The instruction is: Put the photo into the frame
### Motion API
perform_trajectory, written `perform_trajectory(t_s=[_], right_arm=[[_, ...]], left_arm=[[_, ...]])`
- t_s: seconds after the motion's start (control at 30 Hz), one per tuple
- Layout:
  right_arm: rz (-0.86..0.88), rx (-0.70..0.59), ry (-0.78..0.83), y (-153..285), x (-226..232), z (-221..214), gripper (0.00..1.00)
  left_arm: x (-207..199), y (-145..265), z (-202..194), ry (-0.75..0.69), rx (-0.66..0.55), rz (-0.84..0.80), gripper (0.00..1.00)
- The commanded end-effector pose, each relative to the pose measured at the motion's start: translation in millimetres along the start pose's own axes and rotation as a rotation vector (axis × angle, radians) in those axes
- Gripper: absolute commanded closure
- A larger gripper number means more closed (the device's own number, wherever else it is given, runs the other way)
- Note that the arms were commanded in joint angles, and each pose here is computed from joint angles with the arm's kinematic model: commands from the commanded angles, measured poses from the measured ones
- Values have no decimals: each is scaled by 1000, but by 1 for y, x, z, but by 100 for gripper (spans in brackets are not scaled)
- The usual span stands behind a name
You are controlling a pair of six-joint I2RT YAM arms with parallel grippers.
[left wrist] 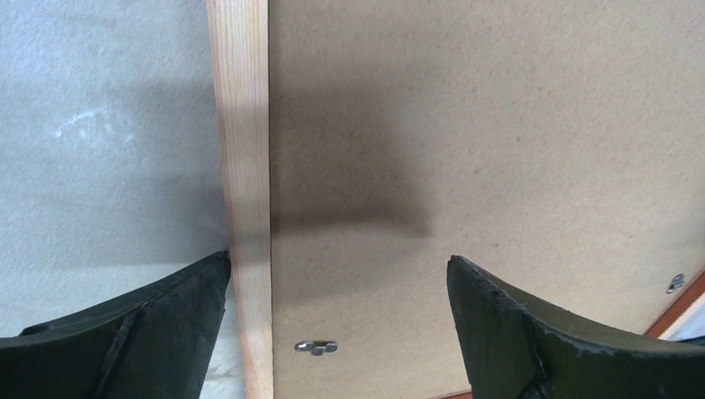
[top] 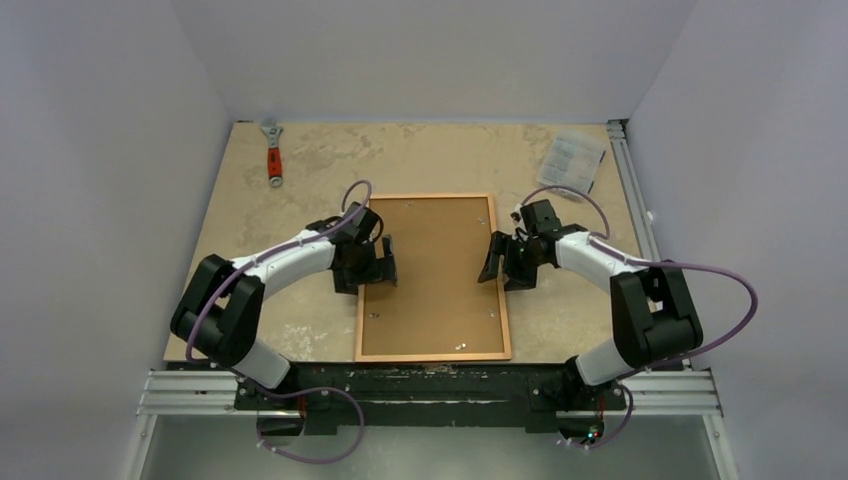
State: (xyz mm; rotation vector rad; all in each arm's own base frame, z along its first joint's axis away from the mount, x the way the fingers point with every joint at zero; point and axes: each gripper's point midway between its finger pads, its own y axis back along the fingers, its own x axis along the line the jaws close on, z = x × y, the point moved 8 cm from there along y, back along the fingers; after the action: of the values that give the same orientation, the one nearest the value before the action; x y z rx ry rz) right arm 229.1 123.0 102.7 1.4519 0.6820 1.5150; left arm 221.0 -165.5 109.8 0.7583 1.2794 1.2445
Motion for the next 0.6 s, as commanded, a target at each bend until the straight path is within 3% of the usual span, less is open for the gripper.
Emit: perform_trajectory(t_s=[0.0,0.37,0.57], right_arm=[[-44,-37,55,7,-5,-4,30],[-49,16,37,7,-22,-38,30],[-49,30,31,2,-25,-41,31]], left_arm=[[3,15,-16,-41,-66,44,1],[24,14,-65,-8,-91,116,4],[29,17,-66,-21,-111,123,17]])
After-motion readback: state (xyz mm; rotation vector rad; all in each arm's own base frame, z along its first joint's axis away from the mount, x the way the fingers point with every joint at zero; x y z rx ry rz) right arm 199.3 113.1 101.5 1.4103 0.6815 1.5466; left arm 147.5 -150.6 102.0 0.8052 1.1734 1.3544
